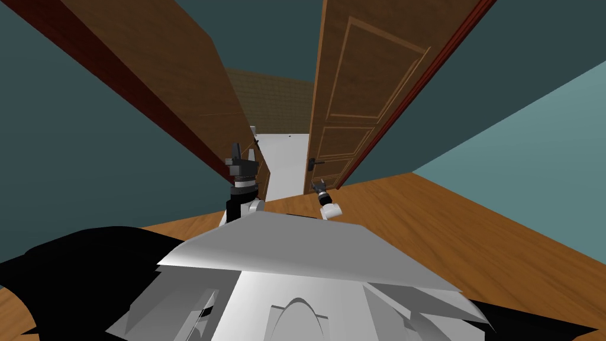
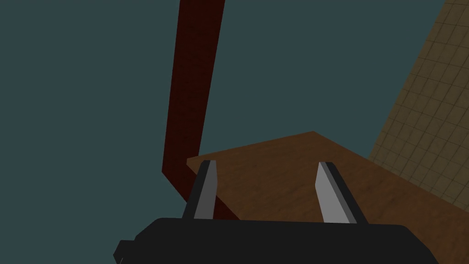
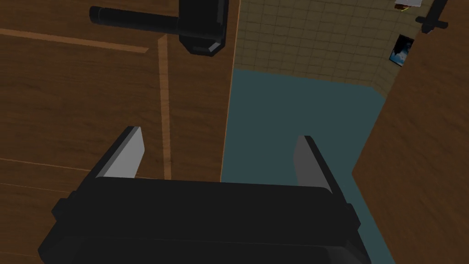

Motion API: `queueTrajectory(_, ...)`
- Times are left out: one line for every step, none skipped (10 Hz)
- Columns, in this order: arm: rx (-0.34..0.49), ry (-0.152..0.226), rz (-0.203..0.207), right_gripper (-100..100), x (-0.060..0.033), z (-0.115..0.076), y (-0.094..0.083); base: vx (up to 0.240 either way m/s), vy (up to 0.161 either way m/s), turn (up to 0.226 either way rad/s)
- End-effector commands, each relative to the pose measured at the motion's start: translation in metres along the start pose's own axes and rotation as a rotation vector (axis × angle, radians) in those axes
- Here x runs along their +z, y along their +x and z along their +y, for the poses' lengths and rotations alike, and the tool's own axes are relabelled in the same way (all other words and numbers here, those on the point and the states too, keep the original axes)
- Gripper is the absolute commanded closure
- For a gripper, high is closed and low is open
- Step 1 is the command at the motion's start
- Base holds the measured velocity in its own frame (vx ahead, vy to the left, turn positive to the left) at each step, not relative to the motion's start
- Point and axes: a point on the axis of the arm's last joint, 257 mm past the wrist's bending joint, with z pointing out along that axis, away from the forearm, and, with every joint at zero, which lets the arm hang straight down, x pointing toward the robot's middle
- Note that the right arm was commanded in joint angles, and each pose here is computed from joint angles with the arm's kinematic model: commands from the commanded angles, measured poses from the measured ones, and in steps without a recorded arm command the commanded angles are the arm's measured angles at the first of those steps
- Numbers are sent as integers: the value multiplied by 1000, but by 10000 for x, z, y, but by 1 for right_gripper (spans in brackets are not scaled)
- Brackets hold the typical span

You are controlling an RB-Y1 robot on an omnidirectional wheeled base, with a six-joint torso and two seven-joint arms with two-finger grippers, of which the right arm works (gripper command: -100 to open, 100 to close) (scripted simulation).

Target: Push the door open

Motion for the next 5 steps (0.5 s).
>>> queueTrajectory(106,-10,-7,-100,15,63,7,51,-70,62)
queueTrajectory(122,-8,-7,-100,15,59,6,45,-55,21)
queueTrajectory(193,-13,-11,-100,25,94,9,36,-57,33)
queueTrajectory(256,-19,-14,-100,35,131,12,51,-80,60)
queueTrajectory(272,-17,-15,-100,35,125,11,40,-54,24)
